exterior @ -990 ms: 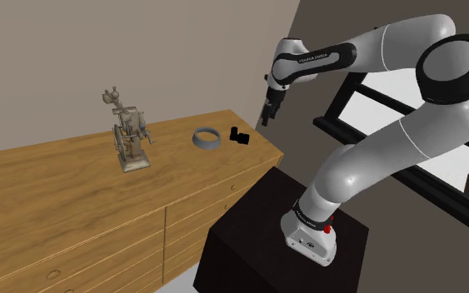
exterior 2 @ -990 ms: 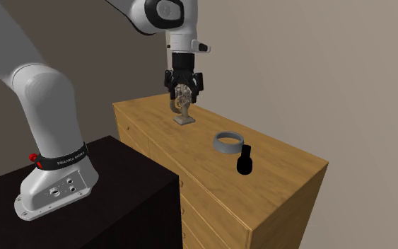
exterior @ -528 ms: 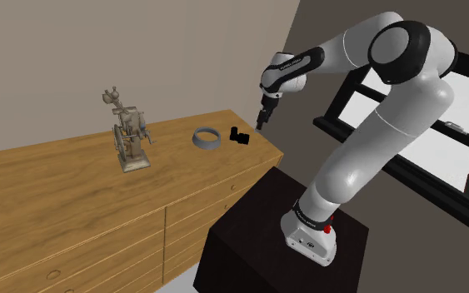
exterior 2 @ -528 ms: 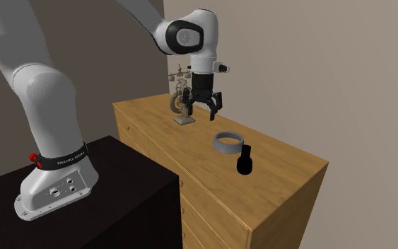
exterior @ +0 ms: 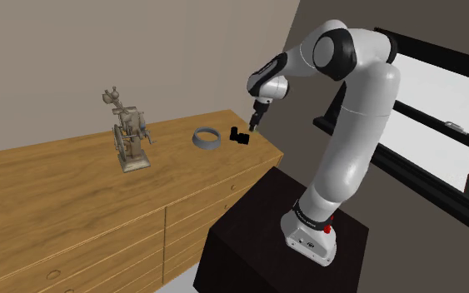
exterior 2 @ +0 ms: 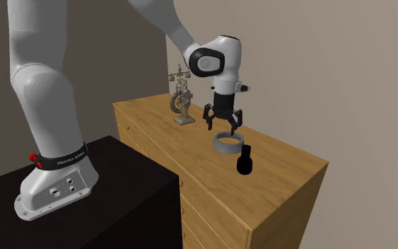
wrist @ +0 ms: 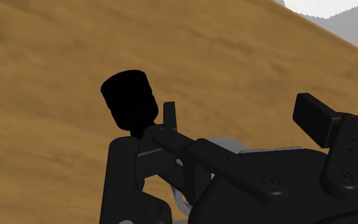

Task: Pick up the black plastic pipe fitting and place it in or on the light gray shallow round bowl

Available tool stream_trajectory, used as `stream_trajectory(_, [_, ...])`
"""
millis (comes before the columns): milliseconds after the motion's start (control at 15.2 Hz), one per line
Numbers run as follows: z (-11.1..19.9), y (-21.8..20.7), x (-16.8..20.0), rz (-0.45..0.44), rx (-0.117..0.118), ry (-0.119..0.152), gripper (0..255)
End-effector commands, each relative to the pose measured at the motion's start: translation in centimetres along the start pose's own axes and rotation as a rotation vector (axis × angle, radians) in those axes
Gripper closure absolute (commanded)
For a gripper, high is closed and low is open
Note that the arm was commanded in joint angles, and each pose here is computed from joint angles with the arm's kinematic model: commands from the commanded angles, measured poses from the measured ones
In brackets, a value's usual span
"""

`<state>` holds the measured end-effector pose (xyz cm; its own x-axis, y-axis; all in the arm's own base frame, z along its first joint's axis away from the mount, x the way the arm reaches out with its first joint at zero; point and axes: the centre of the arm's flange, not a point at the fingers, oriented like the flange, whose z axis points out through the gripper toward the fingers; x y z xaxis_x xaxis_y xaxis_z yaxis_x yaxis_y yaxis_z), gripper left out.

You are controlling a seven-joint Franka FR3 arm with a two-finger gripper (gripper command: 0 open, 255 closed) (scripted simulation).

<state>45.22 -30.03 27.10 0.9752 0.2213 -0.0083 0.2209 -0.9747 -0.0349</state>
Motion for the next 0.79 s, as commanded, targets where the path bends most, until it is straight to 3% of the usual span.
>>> stream_trajectory(0, [1.8, 2.1, 0.7, -0.015, 0.007, 0.013, 0])
stream_trajectory(726, [10.7, 10.9, 6.7, -0.092, 0.037, 0.069, 0])
